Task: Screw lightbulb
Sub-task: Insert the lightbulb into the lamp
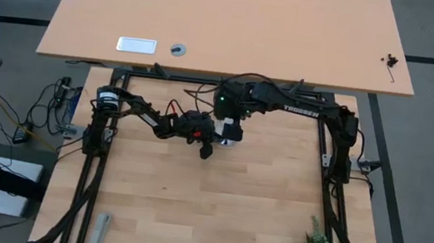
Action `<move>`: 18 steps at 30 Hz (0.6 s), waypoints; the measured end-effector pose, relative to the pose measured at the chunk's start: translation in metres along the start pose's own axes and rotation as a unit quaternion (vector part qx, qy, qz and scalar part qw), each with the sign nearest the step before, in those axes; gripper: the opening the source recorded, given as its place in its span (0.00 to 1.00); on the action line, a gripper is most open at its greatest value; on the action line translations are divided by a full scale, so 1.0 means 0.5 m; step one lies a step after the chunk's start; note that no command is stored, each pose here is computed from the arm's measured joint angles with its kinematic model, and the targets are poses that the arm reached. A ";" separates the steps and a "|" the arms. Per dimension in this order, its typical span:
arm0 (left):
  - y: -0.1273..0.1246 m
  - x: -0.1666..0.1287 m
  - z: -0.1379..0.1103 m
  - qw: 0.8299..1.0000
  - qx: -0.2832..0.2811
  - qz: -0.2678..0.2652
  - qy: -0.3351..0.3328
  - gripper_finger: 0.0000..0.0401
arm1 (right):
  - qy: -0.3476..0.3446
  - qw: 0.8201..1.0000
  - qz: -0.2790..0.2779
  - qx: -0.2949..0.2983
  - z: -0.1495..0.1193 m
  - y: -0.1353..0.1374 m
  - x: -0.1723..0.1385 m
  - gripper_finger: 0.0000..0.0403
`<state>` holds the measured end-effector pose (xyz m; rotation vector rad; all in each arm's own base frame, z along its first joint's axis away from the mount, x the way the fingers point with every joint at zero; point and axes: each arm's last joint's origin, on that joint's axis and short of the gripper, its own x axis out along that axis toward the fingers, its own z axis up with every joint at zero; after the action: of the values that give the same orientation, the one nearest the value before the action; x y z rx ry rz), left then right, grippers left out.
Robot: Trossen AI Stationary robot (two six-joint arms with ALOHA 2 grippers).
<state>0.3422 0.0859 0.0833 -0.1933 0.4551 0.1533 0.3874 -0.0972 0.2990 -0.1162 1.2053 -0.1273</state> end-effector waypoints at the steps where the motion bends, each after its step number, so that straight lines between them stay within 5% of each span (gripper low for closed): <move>1: 0.000 0.000 0.000 1.000 0.000 0.000 0.000 0.02 | 0.001 1.000 0.003 -0.009 -0.003 -0.004 0.003 0.80; 12: 0.000 0.000 0.000 1.000 0.000 0.000 0.000 0.02 | 0.008 0.998 0.055 0.004 -0.029 -0.018 0.045 0.72; 18: 0.000 0.000 0.000 1.000 0.000 0.000 0.000 0.02 | 0.015 0.986 0.034 0.160 -0.031 -0.017 0.051 0.68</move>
<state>0.3422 0.0859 0.0833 -0.1933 0.4551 0.1533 0.3814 -0.1099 0.2714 0.2093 1.2023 -0.2618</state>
